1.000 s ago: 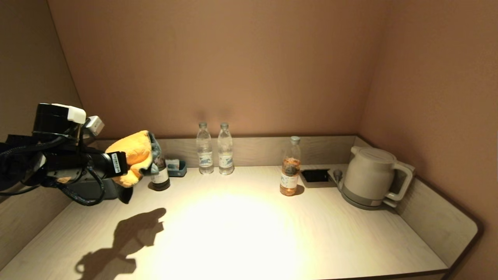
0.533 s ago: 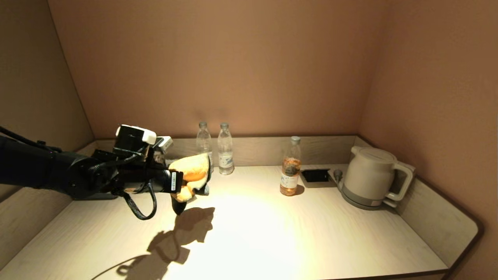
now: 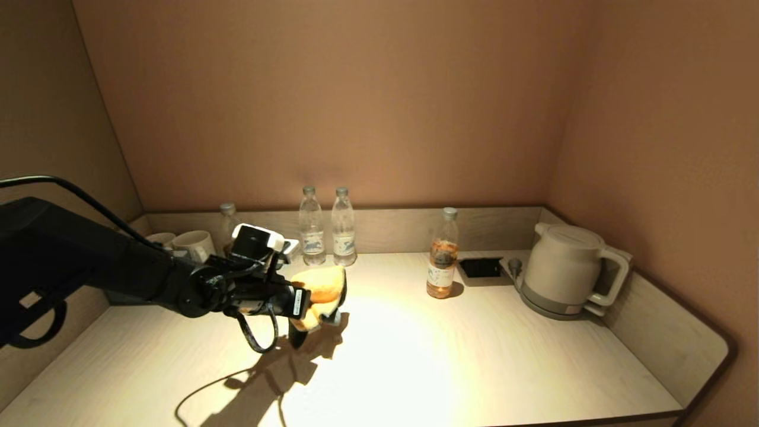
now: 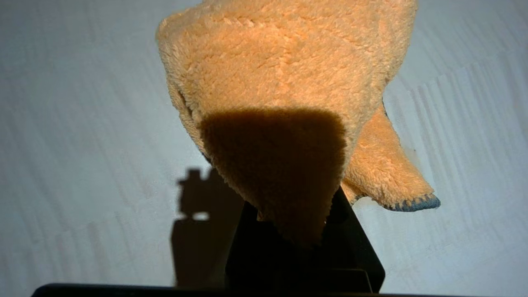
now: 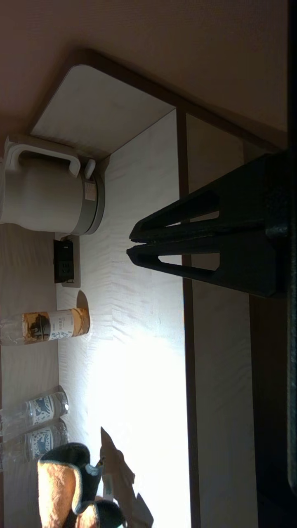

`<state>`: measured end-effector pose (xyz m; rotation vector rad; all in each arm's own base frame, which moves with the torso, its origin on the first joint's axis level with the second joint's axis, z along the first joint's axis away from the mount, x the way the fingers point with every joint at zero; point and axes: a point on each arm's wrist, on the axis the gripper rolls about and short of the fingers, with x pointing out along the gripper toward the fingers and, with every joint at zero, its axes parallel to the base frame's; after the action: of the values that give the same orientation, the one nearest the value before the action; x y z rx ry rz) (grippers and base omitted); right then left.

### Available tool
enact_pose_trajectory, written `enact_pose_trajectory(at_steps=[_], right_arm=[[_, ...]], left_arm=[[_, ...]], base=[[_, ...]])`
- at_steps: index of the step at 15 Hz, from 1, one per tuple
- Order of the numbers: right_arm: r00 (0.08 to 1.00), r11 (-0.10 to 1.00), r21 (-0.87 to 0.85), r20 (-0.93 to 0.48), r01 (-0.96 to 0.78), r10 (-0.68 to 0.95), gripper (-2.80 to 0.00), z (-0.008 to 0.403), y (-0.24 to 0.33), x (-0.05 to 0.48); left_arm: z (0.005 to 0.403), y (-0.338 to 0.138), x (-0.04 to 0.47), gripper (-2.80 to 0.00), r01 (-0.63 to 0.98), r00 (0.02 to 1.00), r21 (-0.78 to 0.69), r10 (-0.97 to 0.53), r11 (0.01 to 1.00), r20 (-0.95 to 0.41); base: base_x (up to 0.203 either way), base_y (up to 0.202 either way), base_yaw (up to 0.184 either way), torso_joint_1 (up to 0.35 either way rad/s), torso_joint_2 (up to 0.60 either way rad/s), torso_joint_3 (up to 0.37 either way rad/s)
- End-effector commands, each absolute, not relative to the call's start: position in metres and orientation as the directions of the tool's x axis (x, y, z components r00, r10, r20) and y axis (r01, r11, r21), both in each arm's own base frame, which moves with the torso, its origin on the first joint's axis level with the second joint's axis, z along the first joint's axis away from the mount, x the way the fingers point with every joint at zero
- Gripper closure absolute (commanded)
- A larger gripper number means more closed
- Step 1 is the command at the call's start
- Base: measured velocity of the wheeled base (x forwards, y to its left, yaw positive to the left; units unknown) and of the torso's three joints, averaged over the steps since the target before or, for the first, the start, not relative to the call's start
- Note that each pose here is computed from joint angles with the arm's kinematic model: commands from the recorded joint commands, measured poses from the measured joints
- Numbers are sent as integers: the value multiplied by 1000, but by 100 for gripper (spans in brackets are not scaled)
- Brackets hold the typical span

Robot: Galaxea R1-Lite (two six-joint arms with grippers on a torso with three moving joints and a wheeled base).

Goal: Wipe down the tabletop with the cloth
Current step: Sweep the stains on the table

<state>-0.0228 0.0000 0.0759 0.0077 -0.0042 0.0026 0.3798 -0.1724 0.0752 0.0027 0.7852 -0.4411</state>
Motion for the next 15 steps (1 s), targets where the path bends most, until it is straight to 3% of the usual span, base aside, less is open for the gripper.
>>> enact_pose_trajectory(at_steps=[1, 3, 15], right_arm=[[1000, 1000, 8, 5, -3, 3, 0, 76, 0, -23], [1000, 1000, 8, 5, -5, 5, 0, 76, 0, -23], [1000, 1000, 8, 5, -3, 3, 0, 76, 0, -23]], left_arm=[[57, -184, 383, 0, 400, 593, -158, -386, 903, -707], [40, -204, 381, 0, 432, 558, -156, -399, 889, -728], [6, -199, 366, 0, 396, 486, -63, -267, 916, -832]], base=[[0, 0, 0, 0, 0, 0], [0, 0, 0, 0, 0, 0], [0, 0, 0, 0, 0, 0]])
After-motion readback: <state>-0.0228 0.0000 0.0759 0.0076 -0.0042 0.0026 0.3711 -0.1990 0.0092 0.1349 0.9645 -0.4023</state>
